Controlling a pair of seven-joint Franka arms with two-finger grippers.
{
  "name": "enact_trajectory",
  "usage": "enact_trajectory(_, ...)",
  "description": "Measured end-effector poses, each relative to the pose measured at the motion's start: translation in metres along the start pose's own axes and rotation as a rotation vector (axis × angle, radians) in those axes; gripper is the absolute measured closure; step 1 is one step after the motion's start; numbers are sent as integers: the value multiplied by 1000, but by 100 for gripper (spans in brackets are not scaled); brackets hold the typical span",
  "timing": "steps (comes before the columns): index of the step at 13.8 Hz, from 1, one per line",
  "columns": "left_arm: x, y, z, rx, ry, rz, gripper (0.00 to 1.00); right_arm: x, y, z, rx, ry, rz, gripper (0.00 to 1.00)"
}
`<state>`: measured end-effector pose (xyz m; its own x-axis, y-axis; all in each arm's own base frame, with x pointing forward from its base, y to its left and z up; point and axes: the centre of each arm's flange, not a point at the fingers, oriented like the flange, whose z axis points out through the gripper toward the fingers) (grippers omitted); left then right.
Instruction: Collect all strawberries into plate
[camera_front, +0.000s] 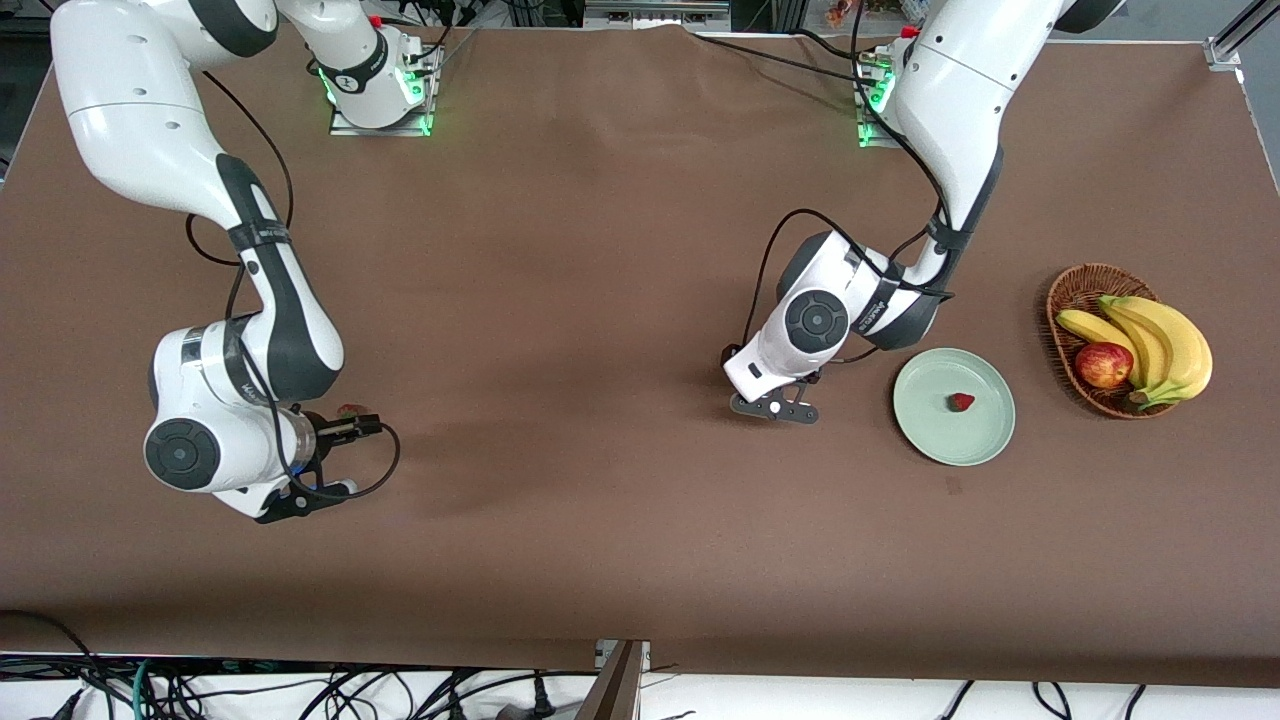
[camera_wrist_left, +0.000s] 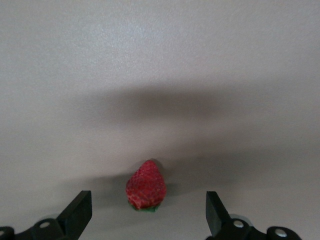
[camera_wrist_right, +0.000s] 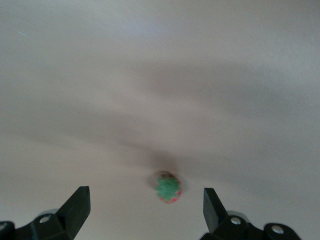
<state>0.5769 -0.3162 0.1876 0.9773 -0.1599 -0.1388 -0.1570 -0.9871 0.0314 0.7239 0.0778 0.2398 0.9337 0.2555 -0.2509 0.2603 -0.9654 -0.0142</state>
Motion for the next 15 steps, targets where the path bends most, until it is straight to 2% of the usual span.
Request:
enact_trajectory(1,0,-1,2,2,1,-1,0,-1,6,16,4,-4,5,0)
enact_trajectory(2,-1,-2,3,2,2,-2,6,-3,9,32,8,-7,8,0)
enact_trajectory(5,0,-5,8,2,7,-5,41,-9,8,65,19,-33,3,0)
enact_trajectory(8,1,-5,8,0,12,-6,67,-13,5,76,22,-48,-2,1)
enact_trajectory(11,6,-8,-4,-4,35,-12,67,-13,6,77,20,-50,-1,1)
enact_trajectory(13,13,-24,-30,5,34,-25,67,-14,10,77,17,-52,5,5)
enact_trajectory(14,17,-39,-49,15,15,-13,67,-14,11,78,16,-54,7,14)
enact_trajectory(15,20,-57,-68,24,-12,13,67,-15,12,78,16,-59,8,27)
